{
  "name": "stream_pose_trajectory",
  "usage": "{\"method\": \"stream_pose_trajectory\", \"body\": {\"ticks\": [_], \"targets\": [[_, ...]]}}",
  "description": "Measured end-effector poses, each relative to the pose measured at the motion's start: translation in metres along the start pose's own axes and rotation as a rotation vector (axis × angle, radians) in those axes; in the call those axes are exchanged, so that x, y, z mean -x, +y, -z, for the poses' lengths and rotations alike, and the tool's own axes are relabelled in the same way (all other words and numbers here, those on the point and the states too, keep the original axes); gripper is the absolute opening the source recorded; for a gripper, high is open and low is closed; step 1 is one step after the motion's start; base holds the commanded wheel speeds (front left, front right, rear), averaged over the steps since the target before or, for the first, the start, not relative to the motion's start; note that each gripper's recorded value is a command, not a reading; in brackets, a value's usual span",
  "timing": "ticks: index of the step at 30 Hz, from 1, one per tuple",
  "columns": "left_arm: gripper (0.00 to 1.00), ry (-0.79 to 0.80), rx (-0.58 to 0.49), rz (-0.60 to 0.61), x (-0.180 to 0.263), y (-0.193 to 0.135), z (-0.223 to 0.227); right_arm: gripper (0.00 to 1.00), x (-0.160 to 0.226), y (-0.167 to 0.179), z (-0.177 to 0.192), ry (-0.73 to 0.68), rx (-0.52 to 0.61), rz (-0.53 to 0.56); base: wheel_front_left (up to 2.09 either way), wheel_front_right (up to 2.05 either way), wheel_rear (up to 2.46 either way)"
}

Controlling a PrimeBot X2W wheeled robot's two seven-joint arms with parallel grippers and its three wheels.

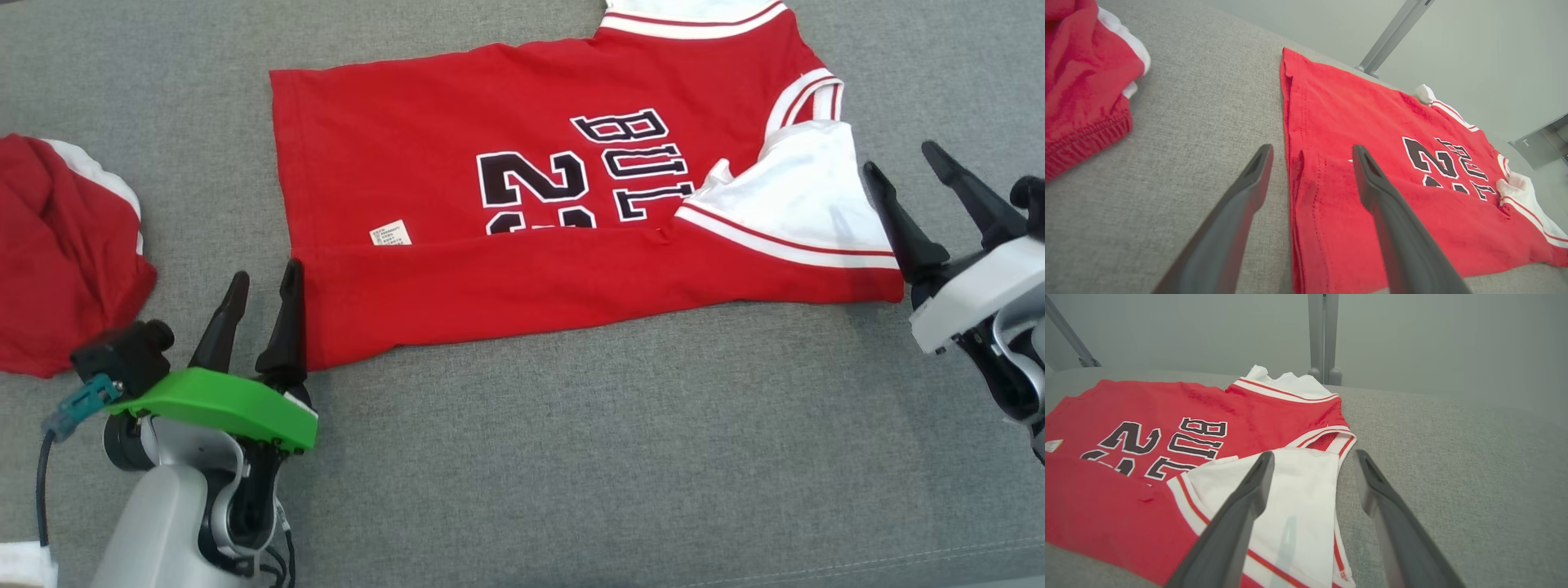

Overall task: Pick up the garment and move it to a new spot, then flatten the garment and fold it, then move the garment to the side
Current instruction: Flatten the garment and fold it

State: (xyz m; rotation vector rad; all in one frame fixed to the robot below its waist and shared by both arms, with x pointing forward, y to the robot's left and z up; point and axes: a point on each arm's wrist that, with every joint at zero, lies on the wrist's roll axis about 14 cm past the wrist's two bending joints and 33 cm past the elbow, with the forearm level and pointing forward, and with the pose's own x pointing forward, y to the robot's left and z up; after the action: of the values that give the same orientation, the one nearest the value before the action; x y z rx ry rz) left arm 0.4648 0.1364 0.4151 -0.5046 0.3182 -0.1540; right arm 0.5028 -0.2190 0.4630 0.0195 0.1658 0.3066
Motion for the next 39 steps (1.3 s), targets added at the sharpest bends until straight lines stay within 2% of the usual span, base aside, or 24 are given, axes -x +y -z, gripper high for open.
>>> {"method": "stream_pose_trajectory", "body": {"ticks": [7, 10, 18, 21, 29, 30, 31, 32, 33, 39], "targets": [[1.00, 0.085, 0.110, -0.001, 0.030, -0.019, 0.023, 1.00, 0.040, -0.013, 0.038, 0.180, -0.024, 0.037, 0.00, 0.00, 0.00], [1.00, 0.112, 0.121, -0.013, 0.034, -0.020, 0.027, 1.00, 0.049, -0.014, 0.053, 0.245, -0.047, 0.049, 0.00, 0.00, 0.00], [1.00, 0.228, 0.129, -0.050, 0.035, -0.014, 0.047, 1.00, 0.046, -0.003, 0.077, 0.370, -0.108, 0.043, 0.00, 0.00, 0.00], [1.00, 0.282, 0.132, -0.064, 0.039, -0.010, 0.056, 1.00, 0.045, 0.012, 0.087, 0.425, -0.129, 0.005, 0.00, 0.00, 0.00], [1.00, 0.307, 0.152, -0.056, 0.032, -0.011, 0.059, 1.00, 0.044, 0.017, 0.089, 0.458, -0.160, -0.006, 0.00, 0.00, 0.00], [0.47, 0.313, 0.156, -0.047, 0.031, -0.014, 0.060, 0.82, 0.044, 0.016, 0.089, 0.459, -0.169, -0.002, 0.00, 0.00, 0.00], [0.00, 0.319, 0.157, -0.043, 0.030, -0.014, 0.060, 0.45, 0.045, 0.015, 0.089, 0.465, -0.174, 0.001, 0.00, 0.00, 0.00], [0.00, 0.329, 0.156, -0.034, 0.029, -0.016, 0.063, 0.14, 0.045, 0.015, 0.089, 0.470, -0.177, 0.003, 0.00, 0.00, 0.00], [0.00, 0.340, 0.154, -0.026, 0.029, -0.017, 0.064, 0.00, 0.045, 0.015, 0.089, 0.470, -0.184, 0.006, 0.00, 0.00, 0.00], [0.00, 0.368, 0.148, 0.000, 0.031, -0.018, 0.063, 0.00, 0.050, 0.015, 0.084, 0.503, -0.223, 0.001, 0.00, 0.00, 0.00]]}}
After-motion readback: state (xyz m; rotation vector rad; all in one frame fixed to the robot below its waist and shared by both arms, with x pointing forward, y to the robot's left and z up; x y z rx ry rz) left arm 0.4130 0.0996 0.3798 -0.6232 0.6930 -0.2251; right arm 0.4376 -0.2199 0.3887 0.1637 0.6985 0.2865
